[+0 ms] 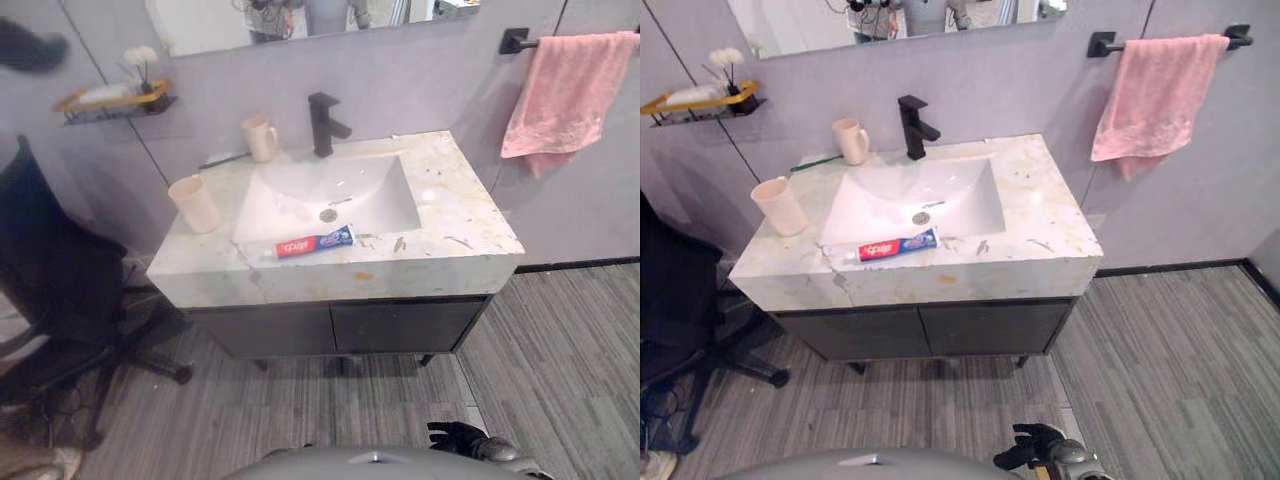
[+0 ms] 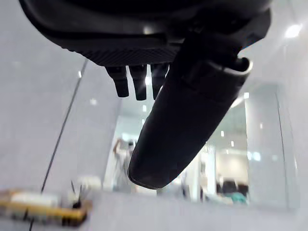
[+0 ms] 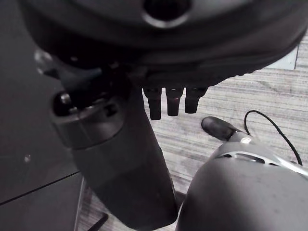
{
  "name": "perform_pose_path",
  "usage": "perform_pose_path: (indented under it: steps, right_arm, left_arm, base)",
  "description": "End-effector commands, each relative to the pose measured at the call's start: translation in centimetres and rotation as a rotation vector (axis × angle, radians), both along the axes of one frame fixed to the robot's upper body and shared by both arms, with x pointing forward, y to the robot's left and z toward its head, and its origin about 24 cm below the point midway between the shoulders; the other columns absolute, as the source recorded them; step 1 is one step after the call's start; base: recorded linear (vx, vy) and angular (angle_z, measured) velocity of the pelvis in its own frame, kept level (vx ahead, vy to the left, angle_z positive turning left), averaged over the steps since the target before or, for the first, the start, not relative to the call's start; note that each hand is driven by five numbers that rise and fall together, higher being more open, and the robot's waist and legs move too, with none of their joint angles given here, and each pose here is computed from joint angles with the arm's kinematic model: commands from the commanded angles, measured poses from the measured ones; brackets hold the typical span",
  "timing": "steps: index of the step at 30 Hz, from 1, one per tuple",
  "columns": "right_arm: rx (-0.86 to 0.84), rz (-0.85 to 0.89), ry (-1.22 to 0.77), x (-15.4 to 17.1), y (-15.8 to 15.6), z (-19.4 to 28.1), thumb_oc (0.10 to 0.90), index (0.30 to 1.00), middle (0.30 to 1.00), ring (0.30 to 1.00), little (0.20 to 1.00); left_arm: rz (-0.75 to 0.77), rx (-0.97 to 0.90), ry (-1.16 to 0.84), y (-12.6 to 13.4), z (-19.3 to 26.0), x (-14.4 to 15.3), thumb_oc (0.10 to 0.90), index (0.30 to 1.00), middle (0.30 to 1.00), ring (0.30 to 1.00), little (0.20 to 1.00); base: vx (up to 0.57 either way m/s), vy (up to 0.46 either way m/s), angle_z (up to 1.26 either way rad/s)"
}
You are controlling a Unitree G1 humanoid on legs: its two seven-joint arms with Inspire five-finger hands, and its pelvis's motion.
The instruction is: Organize the bathroom.
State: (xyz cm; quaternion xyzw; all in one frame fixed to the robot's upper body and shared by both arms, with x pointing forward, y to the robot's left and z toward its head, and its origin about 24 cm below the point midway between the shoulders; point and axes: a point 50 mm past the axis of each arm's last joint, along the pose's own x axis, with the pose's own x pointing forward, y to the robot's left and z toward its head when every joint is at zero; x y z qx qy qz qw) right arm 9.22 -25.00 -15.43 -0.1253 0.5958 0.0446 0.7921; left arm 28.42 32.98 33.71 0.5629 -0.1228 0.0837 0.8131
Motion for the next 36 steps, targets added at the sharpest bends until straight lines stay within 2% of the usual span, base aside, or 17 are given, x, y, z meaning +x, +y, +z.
perform_pose_path:
  steps: [1, 9, 14, 16, 20, 23, 28, 36]
  right_arm:
    - [-0.031, 0.076, -0.071, 2.9, -0.4, 1.0, 0.800, 0.900, 0.900, 0.900, 0.900]
    - [-0.098, 0.070, -0.048, 2.3, -1.5, 1.0, 0.800, 0.900, 0.900, 0.900, 0.900]
    - [-0.134, 0.092, -0.020, 2.2, -2.1, 1.1, 0.800, 0.900, 0.900, 0.900, 0.900]
    - [-0.137, 0.093, -0.018, 2.2, -2.2, 1.1, 0.800, 0.900, 0.900, 0.900, 0.900]
    - [-0.147, 0.097, -0.004, 2.1, -2.6, 1.1, 0.800, 0.900, 0.900, 0.900, 0.900]
    - [-0.170, 0.109, 0.017, 2.0, -3.1, 1.3, 0.800, 0.900, 0.900, 0.900, 0.900]
    - [-0.194, 0.110, 0.022, 2.2, -3.8, 1.5, 0.800, 0.900, 0.900, 0.900, 0.900]
    - [-0.209, 0.120, 0.033, 2.2, -4.0, 1.6, 0.800, 0.900, 0.900, 0.900, 0.900]
  left_arm:
    - [-0.048, -0.007, -0.102, 0.8, 5.2, -1.9, 0.800, 0.900, 0.900, 0.900, 0.900]
    - [-0.124, 0.040, 0.129, 0.3, 3.4, 0.8, 0.800, 0.900, 0.900, 0.900, 0.900]
    - [-0.189, -0.006, 0.333, 0.5, 1.1, 1.7, 0.800, 0.900, 0.900, 0.900, 0.900]
    - [-0.199, -0.014, 0.350, 0.4, 0.9, 1.8, 0.800, 0.900, 0.900, 0.900, 0.900]
    - [-0.269, -0.078, 0.449, 0.0, -0.7, 2.3, 0.800, 0.900, 0.900, 0.900, 0.900]
    - [-0.413, -0.268, 0.595, -1.2, -4.3, 3.2, 0.800, 0.900, 0.900, 0.900, 0.900]
    - [-0.496, -0.399, 0.660, -2.8, -7.5, 3.7, 0.800, 0.900, 0.900, 0.900, 0.900]
    - [-0.458, -0.472, 0.730, -4.0, -12.3, 4.1, 0.800, 0.900, 0.900, 0.900, 0.900]
  base:
    - [-0.03, 0.015, -0.03]
    - [-0.01, 0.025, -0.07]
    - [0.00, 0.029, -0.01]
    - [0.00, 0.000, 0.00]
    - [0.00, 0.019, 0.00]
    - [0.02, 0.069, -0.01]
    - [0.00, 0.066, -0.10]
    - [0.01, 0.021, -0.02]
